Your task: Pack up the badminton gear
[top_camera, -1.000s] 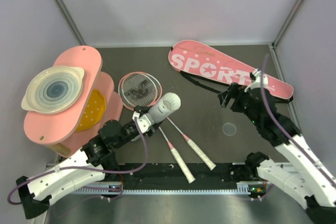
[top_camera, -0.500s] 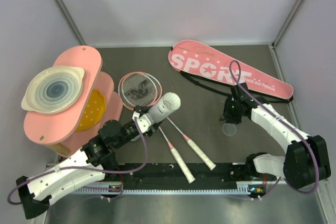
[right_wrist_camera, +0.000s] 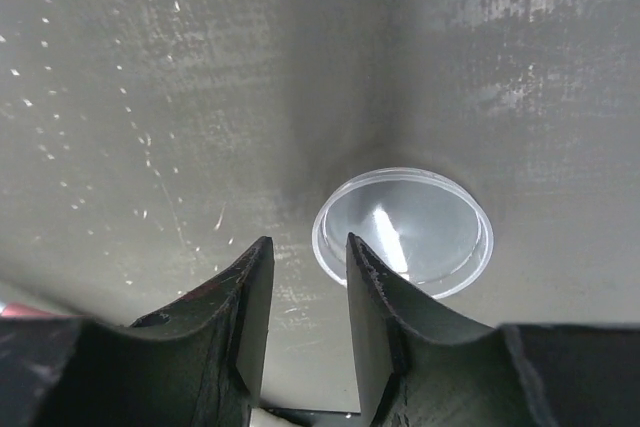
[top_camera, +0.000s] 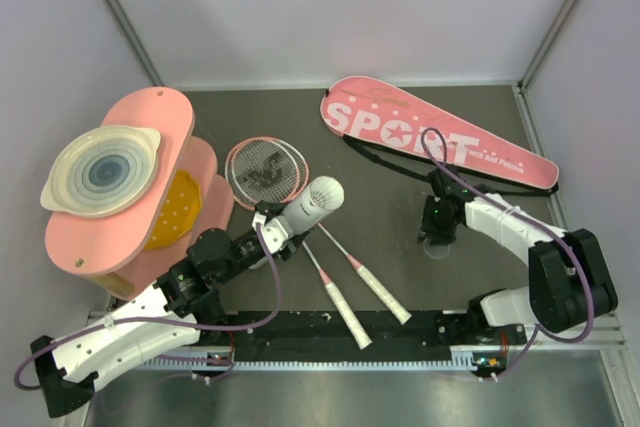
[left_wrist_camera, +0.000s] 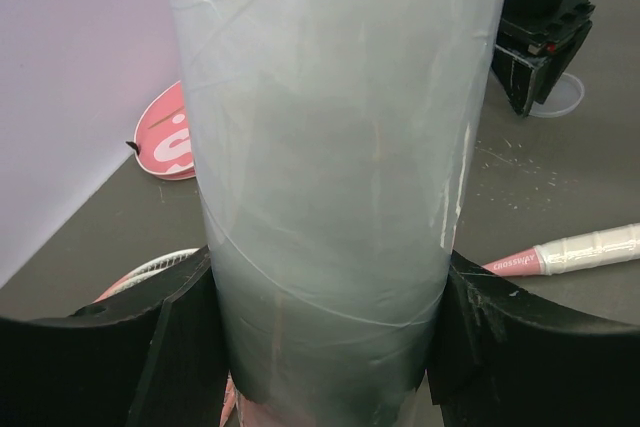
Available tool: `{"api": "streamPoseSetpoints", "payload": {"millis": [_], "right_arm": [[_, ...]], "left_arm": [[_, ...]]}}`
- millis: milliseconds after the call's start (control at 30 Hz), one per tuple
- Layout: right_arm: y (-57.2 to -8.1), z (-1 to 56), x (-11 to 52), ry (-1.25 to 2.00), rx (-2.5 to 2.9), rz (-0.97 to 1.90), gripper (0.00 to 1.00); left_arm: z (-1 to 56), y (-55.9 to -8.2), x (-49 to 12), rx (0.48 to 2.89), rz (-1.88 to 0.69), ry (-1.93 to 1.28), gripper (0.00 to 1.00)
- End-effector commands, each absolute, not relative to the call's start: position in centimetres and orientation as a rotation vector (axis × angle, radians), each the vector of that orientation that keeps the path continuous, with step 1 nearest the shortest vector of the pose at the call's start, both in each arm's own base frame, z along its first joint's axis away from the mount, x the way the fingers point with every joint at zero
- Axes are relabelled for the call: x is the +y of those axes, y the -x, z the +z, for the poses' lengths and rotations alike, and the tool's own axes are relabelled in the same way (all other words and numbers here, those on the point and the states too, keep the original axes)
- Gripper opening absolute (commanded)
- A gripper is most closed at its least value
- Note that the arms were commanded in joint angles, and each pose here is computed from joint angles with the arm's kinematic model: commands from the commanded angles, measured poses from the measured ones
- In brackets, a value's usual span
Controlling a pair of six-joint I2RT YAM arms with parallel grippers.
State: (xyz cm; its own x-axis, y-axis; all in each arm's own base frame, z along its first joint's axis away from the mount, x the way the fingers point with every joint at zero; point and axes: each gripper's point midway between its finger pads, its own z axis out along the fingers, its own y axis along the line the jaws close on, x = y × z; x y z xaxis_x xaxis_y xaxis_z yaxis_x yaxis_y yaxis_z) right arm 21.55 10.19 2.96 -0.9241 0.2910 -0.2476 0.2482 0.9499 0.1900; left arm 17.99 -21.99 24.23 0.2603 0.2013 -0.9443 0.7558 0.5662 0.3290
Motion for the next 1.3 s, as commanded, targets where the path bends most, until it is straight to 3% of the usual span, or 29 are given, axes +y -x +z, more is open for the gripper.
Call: {"api": "streamPoseSetpoints", "payload": {"millis": [0, 67, 167, 200, 300, 400, 567, 733, 933, 1267], "right_arm": [[-21.8, 1.6, 10.3, -0.370, 2.831, 0.145, 0.31], [-22.0, 1.3, 9.8, -0.364, 2.822, 0.073, 0.27], [-22.1, 0.7, 9.6, -0.332, 2.819, -0.013, 0.10], [-22.0, 0.7, 9.5, -0.308, 2.817, -0.034, 0.00], [-22.6, 1.2, 9.6, -0.278, 2.795, -0.036, 0.00], [-23.8, 4.6, 11.7, -0.182, 2.709, 0.162, 0.00], [-24.3, 17.7, 19.2, 0.148, 2.355, 0.805, 0.00], [-19.8, 30.3, 24.4, 0.533, 2.062, 1.318, 0.00], [-16.2, 37.8, 25.8, 0.750, 1.882, 1.378, 0.00], [-13.7, 40.7, 29.1, 0.867, 1.856, 1.372, 0.00]], "left_arm": [[28.1, -18.0, -21.9, 1.180, -0.481, -0.864, 0.11], [28.1, -18.0, -22.0, 1.180, -0.481, -0.867, 0.11], [28.1, -17.9, -22.0, 1.179, -0.481, -0.866, 0.11], [28.1, -17.9, -21.9, 1.178, -0.480, -0.864, 0.11], [28.1, -17.9, -22.0, 1.181, -0.483, -0.866, 0.11], [28.0, -18.0, -22.0, 1.183, -0.483, -0.867, 0.11], [27.9, -18.0, -22.1, 1.185, -0.485, -0.873, 0.11], [27.8, -17.9, -22.3, 1.187, -0.491, -0.881, 0.11], [27.7, -17.9, -22.3, 1.188, -0.487, -0.883, 0.11], [27.5, -18.0, -22.5, 1.194, -0.488, -0.891, 0.11]]}}
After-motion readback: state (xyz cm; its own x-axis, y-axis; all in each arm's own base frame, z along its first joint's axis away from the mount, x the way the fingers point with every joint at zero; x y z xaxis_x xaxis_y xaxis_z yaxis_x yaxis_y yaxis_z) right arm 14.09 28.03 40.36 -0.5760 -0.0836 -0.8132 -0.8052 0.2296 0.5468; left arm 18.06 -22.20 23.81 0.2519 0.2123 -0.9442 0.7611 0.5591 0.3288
